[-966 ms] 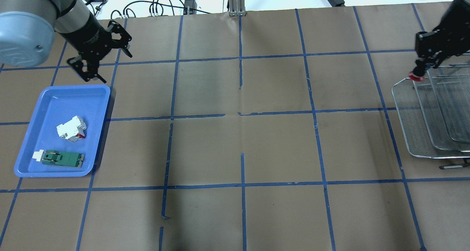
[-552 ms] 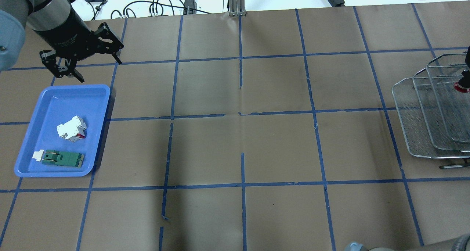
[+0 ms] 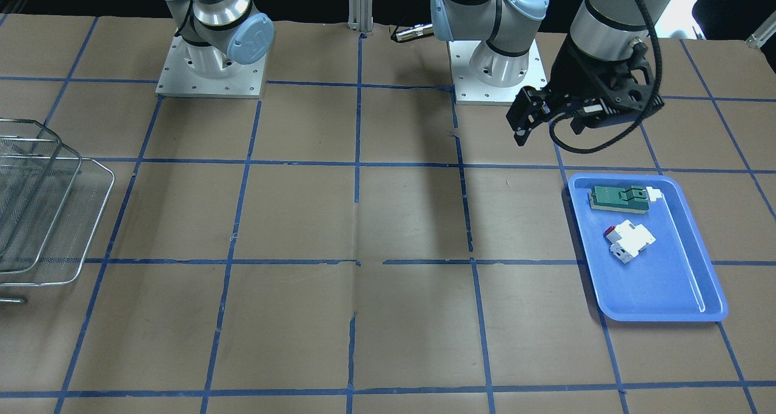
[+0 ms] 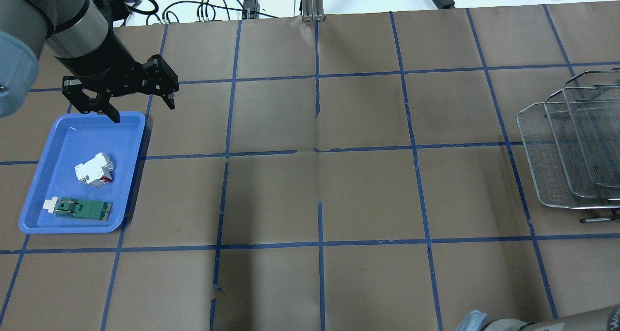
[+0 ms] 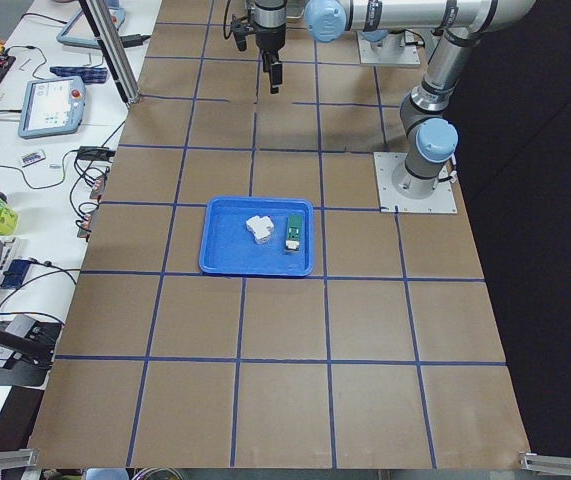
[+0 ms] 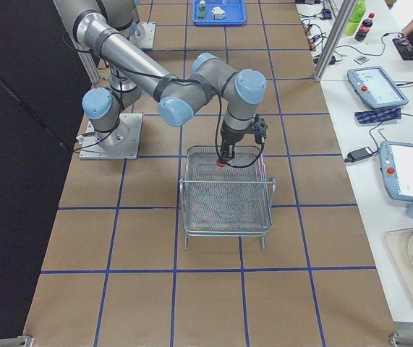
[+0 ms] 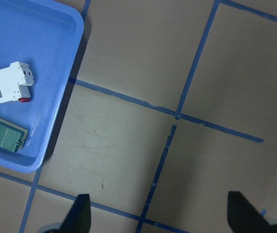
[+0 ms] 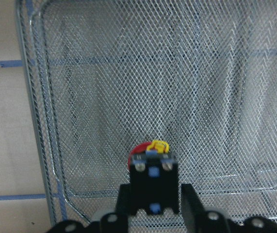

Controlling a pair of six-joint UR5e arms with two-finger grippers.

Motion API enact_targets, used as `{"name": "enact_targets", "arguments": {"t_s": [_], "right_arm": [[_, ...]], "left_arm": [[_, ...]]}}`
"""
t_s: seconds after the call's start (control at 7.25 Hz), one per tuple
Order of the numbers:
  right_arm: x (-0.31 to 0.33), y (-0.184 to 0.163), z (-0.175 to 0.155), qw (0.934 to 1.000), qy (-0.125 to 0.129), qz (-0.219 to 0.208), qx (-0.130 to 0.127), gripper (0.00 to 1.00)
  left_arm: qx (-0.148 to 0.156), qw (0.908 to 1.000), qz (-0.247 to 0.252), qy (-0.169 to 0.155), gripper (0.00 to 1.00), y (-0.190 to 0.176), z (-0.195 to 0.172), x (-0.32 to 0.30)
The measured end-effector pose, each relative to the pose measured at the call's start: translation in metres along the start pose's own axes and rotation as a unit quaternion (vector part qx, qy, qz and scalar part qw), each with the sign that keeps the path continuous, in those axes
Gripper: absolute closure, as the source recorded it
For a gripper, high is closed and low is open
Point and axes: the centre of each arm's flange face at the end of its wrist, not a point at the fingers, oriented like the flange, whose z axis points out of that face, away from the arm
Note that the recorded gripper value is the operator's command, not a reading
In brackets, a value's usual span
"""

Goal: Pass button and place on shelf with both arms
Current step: 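Lower the button into the wire shelf and open the right gripper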

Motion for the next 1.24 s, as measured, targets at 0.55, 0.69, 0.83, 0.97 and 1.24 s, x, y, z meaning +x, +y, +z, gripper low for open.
{"name": "enact_targets", "arguments": {"t_s": [0.55, 0.69, 0.83, 0.97, 1.24], "right_arm": [[0.014, 0.013, -0.006, 0.9999, -0.001, 0.014, 0.005, 0.0], [0.007, 0.018, -0.018, 0.9998, 0.001, 0.014, 0.014, 0.0], [-0.01, 0.026, -0.036, 0.9997, 0.0, 0.01, 0.021, 0.0], [-0.039, 0.033, -0.057, 0.9997, 0.001, -0.002, 0.026, 0.0], [-0.123, 0.033, -0.093, 0.9973, -0.002, -0.049, 0.055, 0.0]], "left_arm": [[-0.023, 0.9968, 0.075, 0.011, 0.0, 0.012, -0.002, 0.0], [-0.022, 0.9972, 0.071, 0.012, 0.0, 0.013, -0.003, 0.001], [-0.022, 0.998, 0.058, 0.012, 0.0, 0.014, -0.003, 0.001], [-0.022, 0.9987, 0.044, 0.013, 0.0, 0.017, -0.004, 0.002], [-0.021, 0.9991, 0.035, 0.011, 0.0, 0.021, -0.004, 0.002]]}}
